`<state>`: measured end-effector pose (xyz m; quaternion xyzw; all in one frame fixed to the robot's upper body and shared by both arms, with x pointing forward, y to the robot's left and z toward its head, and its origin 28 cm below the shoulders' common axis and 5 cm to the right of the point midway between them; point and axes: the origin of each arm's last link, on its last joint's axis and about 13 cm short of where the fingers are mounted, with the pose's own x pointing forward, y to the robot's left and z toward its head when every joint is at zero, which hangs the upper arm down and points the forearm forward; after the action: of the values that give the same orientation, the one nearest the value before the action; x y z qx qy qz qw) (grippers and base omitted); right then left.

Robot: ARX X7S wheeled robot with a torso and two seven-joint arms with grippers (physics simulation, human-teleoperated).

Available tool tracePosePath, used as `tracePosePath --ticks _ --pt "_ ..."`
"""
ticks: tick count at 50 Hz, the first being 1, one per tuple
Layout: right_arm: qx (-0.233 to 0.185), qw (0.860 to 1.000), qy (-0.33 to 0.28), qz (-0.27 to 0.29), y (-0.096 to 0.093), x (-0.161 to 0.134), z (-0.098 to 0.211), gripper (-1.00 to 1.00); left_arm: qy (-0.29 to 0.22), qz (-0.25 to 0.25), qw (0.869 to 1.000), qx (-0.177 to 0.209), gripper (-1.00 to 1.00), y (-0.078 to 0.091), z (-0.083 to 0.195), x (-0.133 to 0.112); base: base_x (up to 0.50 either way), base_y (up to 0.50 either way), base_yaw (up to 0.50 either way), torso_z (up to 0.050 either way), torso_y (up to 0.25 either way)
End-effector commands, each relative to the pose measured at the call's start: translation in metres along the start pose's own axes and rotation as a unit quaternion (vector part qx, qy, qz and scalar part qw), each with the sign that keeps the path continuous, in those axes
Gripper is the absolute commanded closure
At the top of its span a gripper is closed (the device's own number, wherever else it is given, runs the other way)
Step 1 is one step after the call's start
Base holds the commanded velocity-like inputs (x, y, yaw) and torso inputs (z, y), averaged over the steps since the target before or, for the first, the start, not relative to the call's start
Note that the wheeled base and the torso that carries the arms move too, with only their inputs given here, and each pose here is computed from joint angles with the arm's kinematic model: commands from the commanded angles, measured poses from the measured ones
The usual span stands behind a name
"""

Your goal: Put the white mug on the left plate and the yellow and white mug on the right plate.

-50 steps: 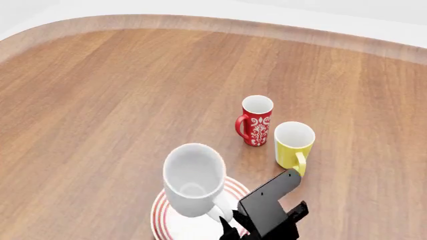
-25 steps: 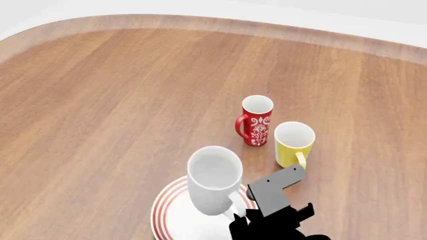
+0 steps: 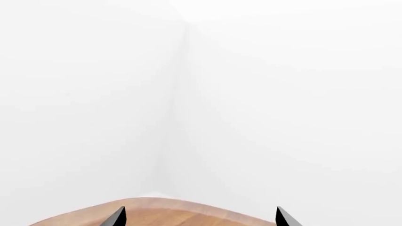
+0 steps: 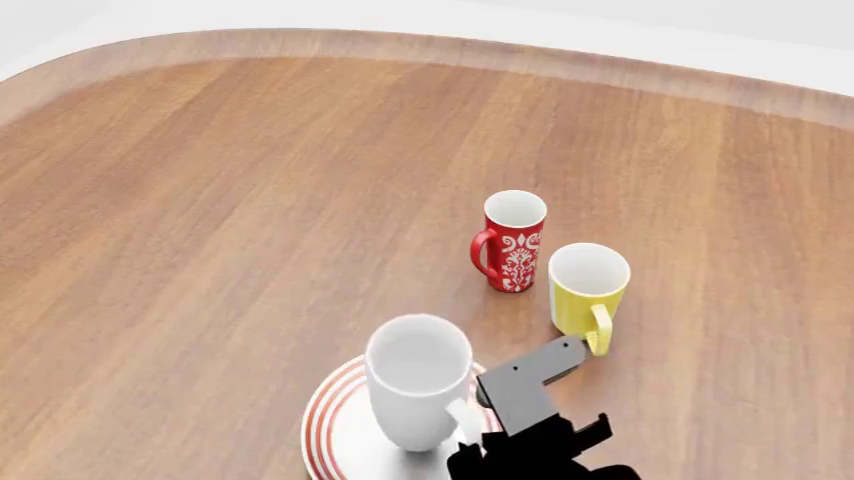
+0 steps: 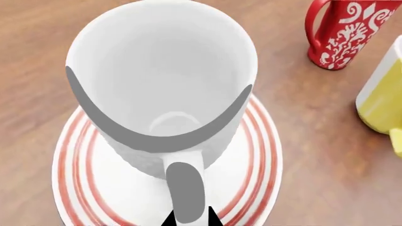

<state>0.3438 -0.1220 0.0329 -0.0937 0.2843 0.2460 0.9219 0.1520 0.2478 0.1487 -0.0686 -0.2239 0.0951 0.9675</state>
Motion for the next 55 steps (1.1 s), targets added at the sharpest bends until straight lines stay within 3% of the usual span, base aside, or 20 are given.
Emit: tracePosePath --ticks 1,2,3,10,22,25,31,35,40,42,51,55 --pt "-0.006 1.0 0.002 -0.004 0.0 0.005 0.001 1.0 -0.002 0.0 1.0 -0.001 -1.0 0.0 0.001 0.0 0.0 0.0 0.0 0.0 0.0" --pt "-0.007 1.0 0.003 -0.007 0.0 0.005 0.001 1.0 -0.002 -0.001 1.0 -0.001 -1.0 0.0 0.001 0.0 0.0 0.0 0.0 0.0 0.0" --pt "-0.011 1.0 0.005 -0.019 0.0 0.005 0.001 -1.0 -0.002 0.0 1.0 -0.001 -1.0 0.0 0.002 0.0 0.0 0.0 0.0 0.0 0.0" --pt "-0.009 1.0 -0.013 -0.018 0.003 -0.011 -0.001 -1.0 -0.003 0.002 1.0 -0.002 -1.0 0.001 0.003 0.0 0.0 0.0 0.0 0.0 0.0" --pt "-0.014 0.996 -0.079 -0.032 0.032 -0.104 -0.033 -1.0 -0.003 0.002 1.0 -0.002 -1.0 0.0 0.003 0.001 0.0 0.0 0.0 0.0 0.0" --pt "-0.019 0.99 -0.132 -0.046 0.038 -0.134 -0.025 -1.0 -0.002 0.002 1.0 -0.002 -1.0 0.0 0.002 0.002 0.0 0.0 0.0 0.0 0.0" --pt "-0.042 0.969 -0.224 -0.093 0.04 -0.161 0.005 -1.0 -0.002 -0.002 1.0 -0.002 -1.0 -0.002 0.002 0.004 0.0 0.0 0.0 0.0 0.0" --pt "-0.044 0.959 -0.257 -0.111 0.037 -0.162 0.016 -1.0 -0.004 -0.001 1.0 -0.004 -1.0 -0.001 0.002 0.005 0.0 0.0 0.0 0.0 0.0" --pt "-0.011 0.943 -0.292 -0.162 0.026 -0.157 0.029 -1.0 -0.005 0.001 1.0 -0.005 -1.0 -0.001 0.003 0.006 0.0 0.0 0.0 0.0 0.0" --pt "0.015 0.942 -0.281 -0.182 0.02 -0.152 0.031 -1.0 -0.006 0.0 1.0 -0.005 -1.0 -0.001 0.003 0.006 0.0 0.0 0.0 0.0 0.0" --pt "0.057 0.943 -0.244 -0.22 0.004 -0.13 0.043 -1.0 -0.006 -0.002 1.0 -0.006 -1.0 -0.002 0.005 0.004 0.0 0.0 0.0 0.0 0.0" --pt "0.076 0.935 -0.238 -0.254 -0.005 -0.118 0.051 -1.0 -0.008 -0.002 1.0 -0.008 -1.0 -0.002 0.006 0.003 0.0 0.0 0.0 0.0 0.0"
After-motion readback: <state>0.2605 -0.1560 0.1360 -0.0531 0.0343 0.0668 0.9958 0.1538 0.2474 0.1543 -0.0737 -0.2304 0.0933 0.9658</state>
